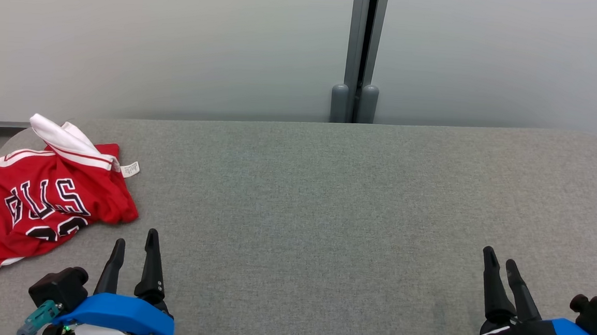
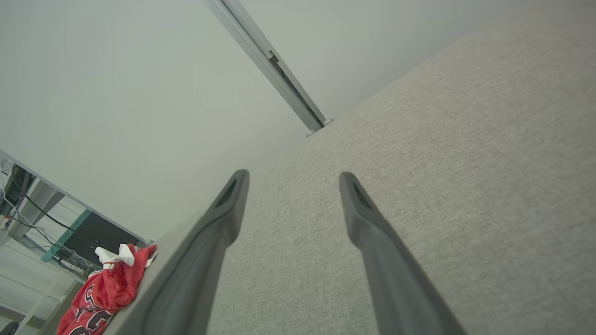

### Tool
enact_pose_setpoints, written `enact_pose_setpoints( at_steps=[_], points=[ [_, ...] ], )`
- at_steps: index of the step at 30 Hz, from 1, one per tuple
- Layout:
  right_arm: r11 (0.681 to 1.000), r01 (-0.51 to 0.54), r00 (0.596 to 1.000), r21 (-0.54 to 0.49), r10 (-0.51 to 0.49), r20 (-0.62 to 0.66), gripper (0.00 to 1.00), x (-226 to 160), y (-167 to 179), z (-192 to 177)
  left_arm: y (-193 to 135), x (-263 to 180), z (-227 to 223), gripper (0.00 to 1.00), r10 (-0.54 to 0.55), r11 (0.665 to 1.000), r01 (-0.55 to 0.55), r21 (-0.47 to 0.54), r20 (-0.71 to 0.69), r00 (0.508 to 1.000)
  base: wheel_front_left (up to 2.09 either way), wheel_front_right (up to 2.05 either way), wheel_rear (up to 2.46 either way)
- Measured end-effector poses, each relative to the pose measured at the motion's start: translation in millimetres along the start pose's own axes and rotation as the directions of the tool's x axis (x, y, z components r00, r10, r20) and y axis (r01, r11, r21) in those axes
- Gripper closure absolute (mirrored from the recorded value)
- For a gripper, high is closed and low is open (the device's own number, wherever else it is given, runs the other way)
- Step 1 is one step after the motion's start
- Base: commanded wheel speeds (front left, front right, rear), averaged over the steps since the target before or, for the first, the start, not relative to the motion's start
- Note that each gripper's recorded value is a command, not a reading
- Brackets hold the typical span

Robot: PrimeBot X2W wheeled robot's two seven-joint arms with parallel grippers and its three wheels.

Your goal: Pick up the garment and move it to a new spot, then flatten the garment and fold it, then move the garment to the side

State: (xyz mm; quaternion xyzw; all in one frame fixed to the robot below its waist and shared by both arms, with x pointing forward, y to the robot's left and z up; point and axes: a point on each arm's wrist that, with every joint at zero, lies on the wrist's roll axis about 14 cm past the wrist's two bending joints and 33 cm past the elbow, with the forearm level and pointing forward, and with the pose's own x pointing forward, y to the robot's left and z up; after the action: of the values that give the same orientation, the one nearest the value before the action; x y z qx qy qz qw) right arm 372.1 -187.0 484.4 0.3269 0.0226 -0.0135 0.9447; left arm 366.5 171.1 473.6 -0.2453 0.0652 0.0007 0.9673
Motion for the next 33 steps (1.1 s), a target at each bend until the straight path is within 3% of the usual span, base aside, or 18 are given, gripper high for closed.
enact_pose_setpoints(
  at_steps=[14, 15, 33],
  points=[
    [0.988, -0.027, 1.0, -0.153, 0.027, 0.001, 0.0, -1, 5, -2, -3, -2, -2, 0.0, -0.019, 0.985, 0.017, 0.169, 0.01, 1.0, 0.0, 0.0, 0.0],
    [0.975, -0.039, 0.999, -0.218, 0.041, 0.005, 0.0, -1, 8, -1, -2, -3, -2, 0.0, -0.019, 0.974, 0.015, 0.228, 0.019, 1.0, 0.0, 0.0, 0.0],
    [0.93, -0.06, 0.998, -0.363, 0.058, -0.016, 0.0, -5, 9, -5, -2, -7, -12, 0.0, -0.036, 0.942, 0.029, 0.334, 0.013, 0.999, 0.0, 0.0, 0.0]
  ],
)
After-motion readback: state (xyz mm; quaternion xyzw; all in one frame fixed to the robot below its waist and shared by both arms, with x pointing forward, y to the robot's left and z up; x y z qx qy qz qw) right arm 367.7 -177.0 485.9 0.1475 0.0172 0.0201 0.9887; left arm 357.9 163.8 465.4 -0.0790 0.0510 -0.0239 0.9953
